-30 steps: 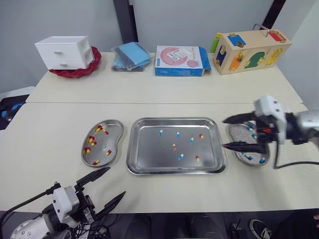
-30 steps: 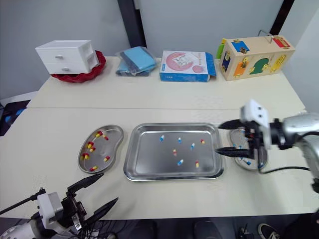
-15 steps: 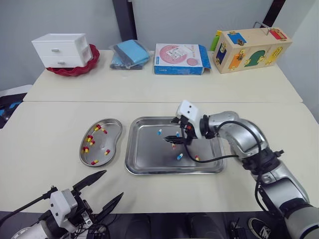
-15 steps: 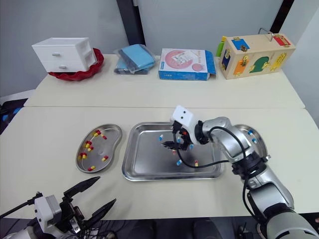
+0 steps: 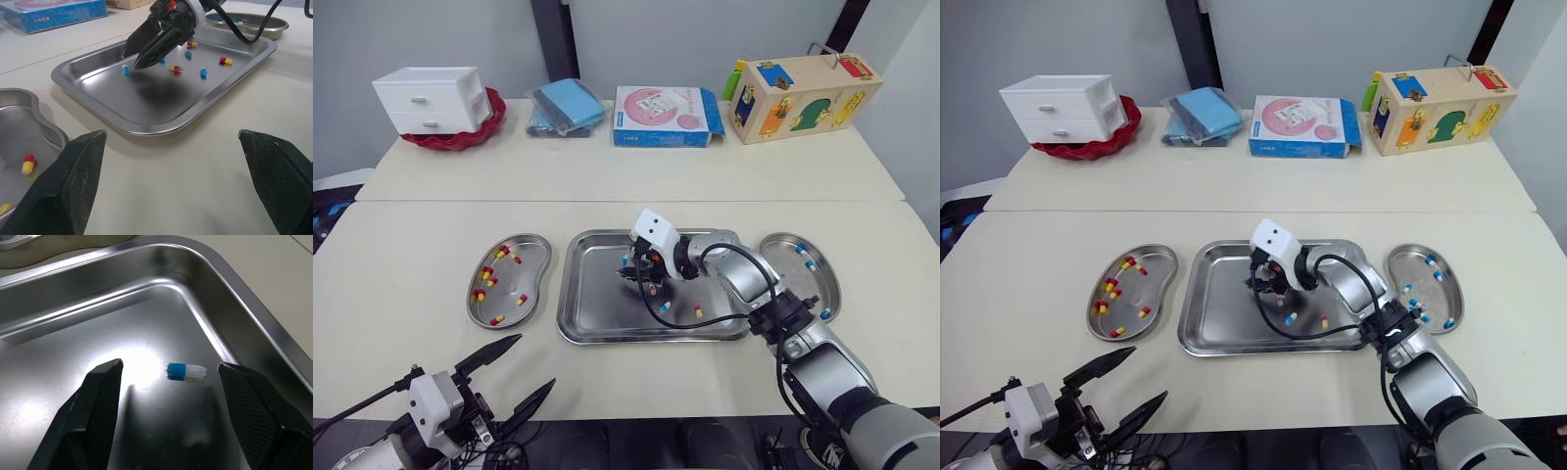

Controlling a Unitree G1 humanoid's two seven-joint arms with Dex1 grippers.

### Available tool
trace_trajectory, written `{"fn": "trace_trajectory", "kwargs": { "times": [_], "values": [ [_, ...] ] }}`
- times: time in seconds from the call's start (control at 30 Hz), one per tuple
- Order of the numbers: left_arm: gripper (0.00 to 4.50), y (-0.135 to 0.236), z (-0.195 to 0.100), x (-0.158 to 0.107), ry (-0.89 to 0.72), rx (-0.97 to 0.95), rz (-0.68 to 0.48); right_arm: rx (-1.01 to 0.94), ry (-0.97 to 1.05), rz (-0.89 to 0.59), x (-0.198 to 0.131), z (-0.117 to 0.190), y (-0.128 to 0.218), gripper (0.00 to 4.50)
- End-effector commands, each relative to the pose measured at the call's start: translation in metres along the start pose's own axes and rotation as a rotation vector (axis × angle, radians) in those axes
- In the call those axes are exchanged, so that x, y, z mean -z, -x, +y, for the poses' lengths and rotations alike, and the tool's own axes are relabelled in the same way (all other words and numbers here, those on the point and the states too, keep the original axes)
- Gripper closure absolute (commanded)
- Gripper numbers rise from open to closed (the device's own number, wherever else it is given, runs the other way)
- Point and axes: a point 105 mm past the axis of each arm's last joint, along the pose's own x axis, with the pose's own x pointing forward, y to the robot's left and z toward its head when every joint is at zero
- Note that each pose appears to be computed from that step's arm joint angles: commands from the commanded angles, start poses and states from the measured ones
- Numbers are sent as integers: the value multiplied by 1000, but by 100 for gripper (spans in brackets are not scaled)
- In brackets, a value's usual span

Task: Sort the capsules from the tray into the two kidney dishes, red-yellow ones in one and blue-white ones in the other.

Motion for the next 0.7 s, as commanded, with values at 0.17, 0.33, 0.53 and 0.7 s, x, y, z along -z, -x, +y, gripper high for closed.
{"fn": "trace_trajectory", "kwargs": {
  "times": [0.17,0.33,0.53,0.7],
  "values": [
    [0,1,2,-8,-22,-12,-13,19,60,-17,-9,-2,-5,124],
    [0,1,1,-9,-24,-11,-13,4,70,-11,-5,5,-11,124],
    [0,1,-1,-8,-21,-13,-13,2,73,-6,-3,8,-17,141],
    [0,0,0,-8,-21,-14,-14,2,73,10,1,8,-20,231]
  ]
}}
